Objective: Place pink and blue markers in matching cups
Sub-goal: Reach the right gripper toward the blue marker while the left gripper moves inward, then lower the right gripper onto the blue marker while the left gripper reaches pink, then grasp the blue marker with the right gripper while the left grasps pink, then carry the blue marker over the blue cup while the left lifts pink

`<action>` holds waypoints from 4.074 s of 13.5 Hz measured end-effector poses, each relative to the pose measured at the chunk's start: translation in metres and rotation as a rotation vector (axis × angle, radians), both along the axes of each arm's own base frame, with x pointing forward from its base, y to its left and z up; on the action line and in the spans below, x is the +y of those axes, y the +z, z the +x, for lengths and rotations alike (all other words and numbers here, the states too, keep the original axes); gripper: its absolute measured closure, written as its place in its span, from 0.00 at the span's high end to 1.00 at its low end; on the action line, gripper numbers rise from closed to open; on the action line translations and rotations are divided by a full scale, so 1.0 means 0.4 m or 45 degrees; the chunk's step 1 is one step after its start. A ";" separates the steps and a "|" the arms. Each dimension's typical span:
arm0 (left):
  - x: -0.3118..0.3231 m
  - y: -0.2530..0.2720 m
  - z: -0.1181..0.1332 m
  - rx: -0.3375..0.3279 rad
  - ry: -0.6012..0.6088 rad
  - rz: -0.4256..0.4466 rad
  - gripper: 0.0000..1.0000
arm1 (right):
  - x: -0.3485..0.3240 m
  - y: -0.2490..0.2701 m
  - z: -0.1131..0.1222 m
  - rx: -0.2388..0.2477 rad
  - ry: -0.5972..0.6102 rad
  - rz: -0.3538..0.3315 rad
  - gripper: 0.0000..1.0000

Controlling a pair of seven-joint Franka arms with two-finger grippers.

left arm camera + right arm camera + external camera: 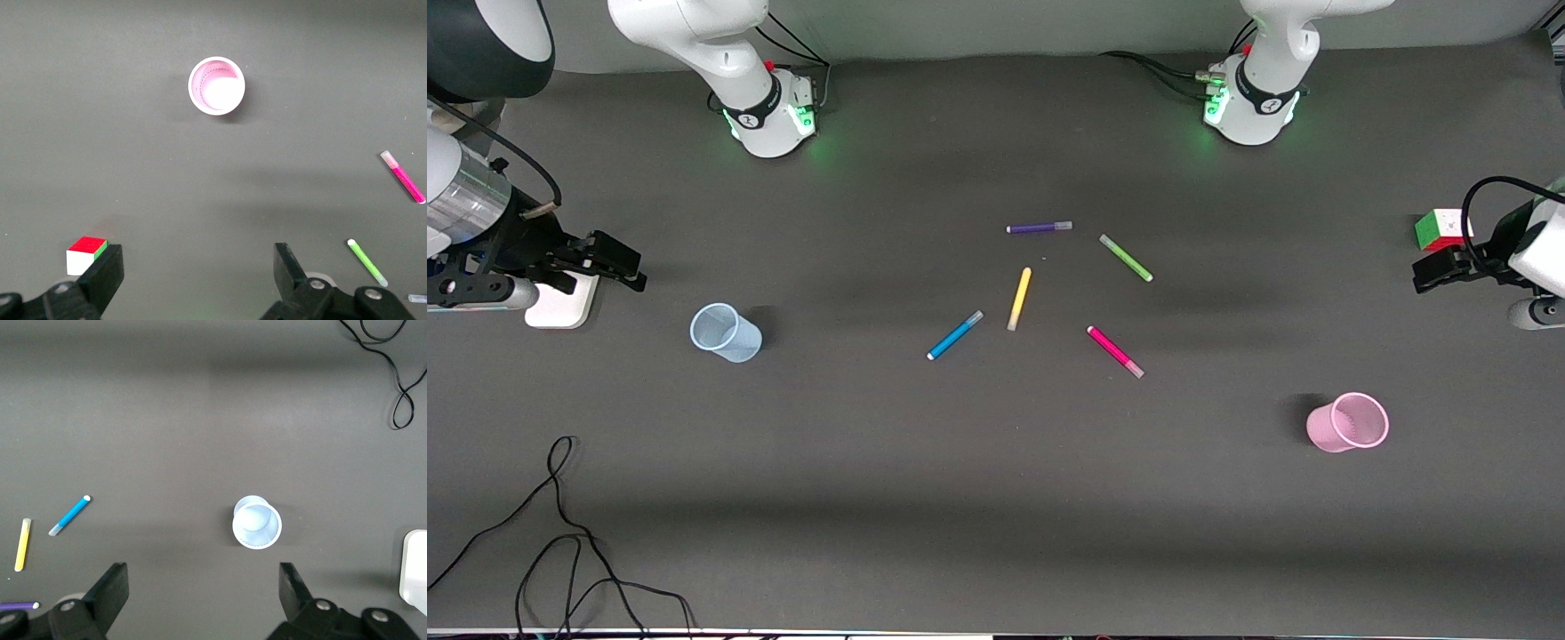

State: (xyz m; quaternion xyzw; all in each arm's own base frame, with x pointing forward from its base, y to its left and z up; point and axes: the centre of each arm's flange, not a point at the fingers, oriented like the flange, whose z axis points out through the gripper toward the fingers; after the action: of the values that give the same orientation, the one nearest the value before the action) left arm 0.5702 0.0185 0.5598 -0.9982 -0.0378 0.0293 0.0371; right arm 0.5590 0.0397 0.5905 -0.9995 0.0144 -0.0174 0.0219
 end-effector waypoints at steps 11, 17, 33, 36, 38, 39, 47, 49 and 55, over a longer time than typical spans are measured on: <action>-0.035 -0.018 0.006 0.024 -0.027 -0.015 1.00 | 0.365 -0.466 0.059 0.507 -0.258 0.200 1.00; -0.135 -0.123 0.055 0.062 -0.037 -0.074 0.99 | 0.642 -0.898 0.011 0.812 -0.645 0.257 1.00; -0.877 -0.642 -0.004 0.115 0.346 -0.072 0.99 | 0.629 -1.144 0.081 0.787 -0.951 0.378 0.64; -0.923 -0.765 -0.061 0.092 0.379 -0.057 0.98 | 0.633 -1.135 0.089 0.778 -0.950 0.390 0.30; -0.910 -0.825 -0.093 0.087 0.415 -0.053 0.96 | 0.630 -1.123 0.100 0.769 -0.954 0.402 0.18; -0.904 -0.845 -0.106 0.090 0.433 -0.048 0.95 | 0.624 -1.119 0.105 0.766 -0.958 0.404 0.18; -0.896 -0.905 -0.143 0.076 0.519 -0.055 0.78 | 0.229 -0.709 0.209 0.504 -0.592 0.179 0.18; -0.901 -0.927 -0.153 0.073 0.520 -0.064 0.71 | 0.090 -0.625 0.206 0.382 -0.387 0.061 0.18; -0.919 -0.956 -0.164 0.074 0.518 -0.071 0.43 | -0.094 -0.444 0.106 0.033 -0.038 -0.053 0.18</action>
State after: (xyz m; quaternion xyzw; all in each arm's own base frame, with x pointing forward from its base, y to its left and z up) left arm 0.5044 -0.3490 0.1774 -0.9693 -0.2368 0.0660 0.0040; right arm 0.6013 0.0020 0.4127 -0.9996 0.0294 -0.0052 0.0005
